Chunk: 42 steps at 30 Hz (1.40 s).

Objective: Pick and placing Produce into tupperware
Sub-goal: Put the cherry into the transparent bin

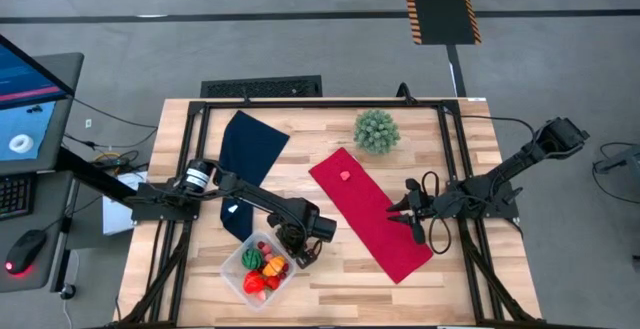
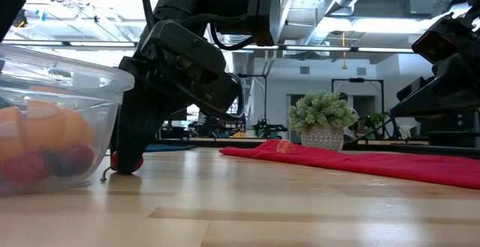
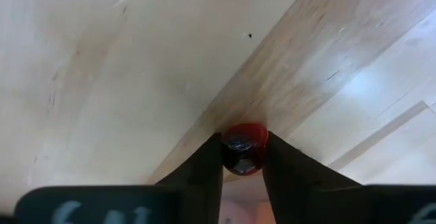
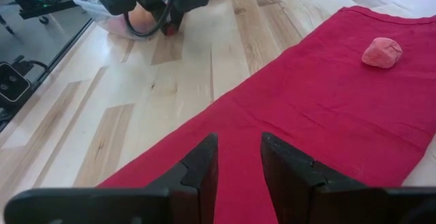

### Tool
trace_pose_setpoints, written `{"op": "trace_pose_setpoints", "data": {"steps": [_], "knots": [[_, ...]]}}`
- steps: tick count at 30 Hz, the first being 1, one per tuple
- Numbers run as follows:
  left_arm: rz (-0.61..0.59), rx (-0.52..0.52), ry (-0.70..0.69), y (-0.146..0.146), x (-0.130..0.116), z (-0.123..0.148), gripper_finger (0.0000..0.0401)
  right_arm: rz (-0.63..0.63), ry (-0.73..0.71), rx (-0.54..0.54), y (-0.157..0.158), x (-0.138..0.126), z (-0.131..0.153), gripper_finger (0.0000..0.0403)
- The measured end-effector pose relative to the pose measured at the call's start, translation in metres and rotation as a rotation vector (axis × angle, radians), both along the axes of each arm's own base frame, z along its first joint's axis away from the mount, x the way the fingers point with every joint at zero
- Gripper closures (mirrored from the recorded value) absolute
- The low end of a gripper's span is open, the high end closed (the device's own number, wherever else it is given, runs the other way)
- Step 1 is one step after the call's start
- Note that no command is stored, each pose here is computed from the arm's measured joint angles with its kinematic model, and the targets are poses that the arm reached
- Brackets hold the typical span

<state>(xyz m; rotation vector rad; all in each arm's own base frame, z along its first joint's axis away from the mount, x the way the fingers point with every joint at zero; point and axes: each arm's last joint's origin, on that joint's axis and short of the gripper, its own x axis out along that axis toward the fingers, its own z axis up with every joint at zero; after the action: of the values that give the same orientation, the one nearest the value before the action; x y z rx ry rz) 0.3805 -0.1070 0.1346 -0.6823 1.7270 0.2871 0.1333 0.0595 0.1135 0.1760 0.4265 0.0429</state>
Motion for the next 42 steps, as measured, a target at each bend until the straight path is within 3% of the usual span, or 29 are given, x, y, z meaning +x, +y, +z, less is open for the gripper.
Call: {"op": "trace_pose_setpoints", "data": {"steps": [6,11,18,22,32,42], "knots": [[-0.041,0.074,-0.032,0.005,0.006,0.009,0.0316,0.000,0.000,0.000,0.000,0.000,0.000,0.0268],[-0.092,0.225,-0.119,0.012,0.021,0.037,0.0320,0.000,0.000,-0.001,0.000,0.000,0.000,0.0270],[-0.103,0.290,-0.094,0.008,0.021,0.074,0.0320,-0.002,0.001,0.004,0.000,0.000,0.000,0.0269],[-0.154,0.342,-0.101,-0.013,0.014,0.089,0.0318,-0.002,0.001,0.005,0.000,0.000,0.000,0.0270],[-0.283,0.448,-0.267,-0.092,-0.010,0.113,0.0324,-0.009,0.002,0.021,0.000,0.000,0.000,0.0270],[-0.238,0.578,-0.277,-0.150,-0.061,0.117,0.0324,-0.017,0.002,0.038,0.000,0.000,0.000,0.0269]]}}
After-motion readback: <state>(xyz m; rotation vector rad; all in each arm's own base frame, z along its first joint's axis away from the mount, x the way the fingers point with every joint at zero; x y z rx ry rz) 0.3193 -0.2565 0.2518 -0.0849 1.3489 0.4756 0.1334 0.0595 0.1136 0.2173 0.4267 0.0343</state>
